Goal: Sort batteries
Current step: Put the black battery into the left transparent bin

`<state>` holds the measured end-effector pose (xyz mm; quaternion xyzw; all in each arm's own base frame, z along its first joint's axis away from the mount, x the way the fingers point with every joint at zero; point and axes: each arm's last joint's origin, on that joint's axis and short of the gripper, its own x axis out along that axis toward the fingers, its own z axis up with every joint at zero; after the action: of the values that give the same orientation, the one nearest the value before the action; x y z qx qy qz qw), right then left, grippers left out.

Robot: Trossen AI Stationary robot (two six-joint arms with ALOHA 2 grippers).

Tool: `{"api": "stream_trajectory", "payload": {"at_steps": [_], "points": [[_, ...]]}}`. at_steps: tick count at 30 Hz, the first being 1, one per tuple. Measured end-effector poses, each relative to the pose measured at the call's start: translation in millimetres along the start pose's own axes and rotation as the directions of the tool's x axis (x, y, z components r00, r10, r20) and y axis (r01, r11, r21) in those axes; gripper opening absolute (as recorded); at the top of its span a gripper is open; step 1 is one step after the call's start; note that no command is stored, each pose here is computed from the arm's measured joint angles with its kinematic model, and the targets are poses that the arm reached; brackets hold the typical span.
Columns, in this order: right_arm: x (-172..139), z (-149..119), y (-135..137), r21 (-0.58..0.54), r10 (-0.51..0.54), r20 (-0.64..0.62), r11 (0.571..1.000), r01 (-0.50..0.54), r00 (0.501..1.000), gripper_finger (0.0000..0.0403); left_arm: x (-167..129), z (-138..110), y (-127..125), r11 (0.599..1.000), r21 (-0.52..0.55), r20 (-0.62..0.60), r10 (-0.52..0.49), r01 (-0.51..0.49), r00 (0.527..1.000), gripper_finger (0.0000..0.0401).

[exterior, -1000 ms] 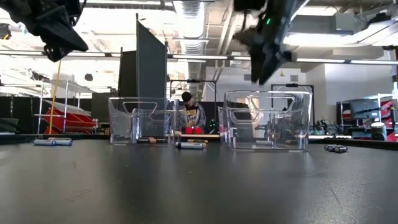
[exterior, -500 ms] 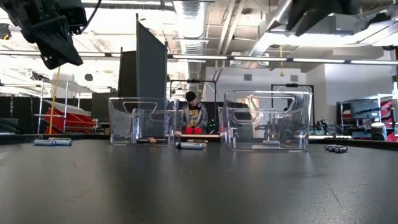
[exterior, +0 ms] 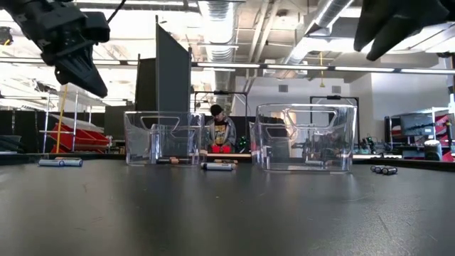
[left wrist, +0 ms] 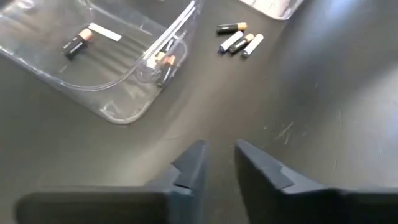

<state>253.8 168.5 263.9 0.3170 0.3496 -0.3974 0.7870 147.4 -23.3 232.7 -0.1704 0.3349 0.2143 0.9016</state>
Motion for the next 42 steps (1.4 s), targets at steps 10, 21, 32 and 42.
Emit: {"api": "stream_trajectory", "payload": {"at_steps": [10, 21, 32, 42], "points": [[17, -40, -7, -0.118, 0.282, -0.086, 0.95, -0.291, 0.956, 0.0136, 13, 2, -21, 0.973, -0.189, -0.028, -0.137, 0.129, 0.99, 0.0142], [36, -64, -65, -0.09, 0.404, -0.161, 0.903, -0.421, 0.901, 0.0127, 23, -28, -61, 0.887, -0.43, -0.323, 0.025, -0.17, 0.946, 0.0102], [38, -52, -83, -0.215, 0.411, -0.2, 0.867, -0.449, 0.89, 0.0126, 1, -71, -125, 0.846, -0.431, -0.416, 0.124, -0.315, 0.901, 0.0098], [45, -38, -82, -0.295, 0.395, -0.234, 0.842, -0.452, 0.889, 0.0126, -11, -94, -147, 0.795, -0.349, -0.632, 0.191, -0.496, 0.751, 0.0098]]}}
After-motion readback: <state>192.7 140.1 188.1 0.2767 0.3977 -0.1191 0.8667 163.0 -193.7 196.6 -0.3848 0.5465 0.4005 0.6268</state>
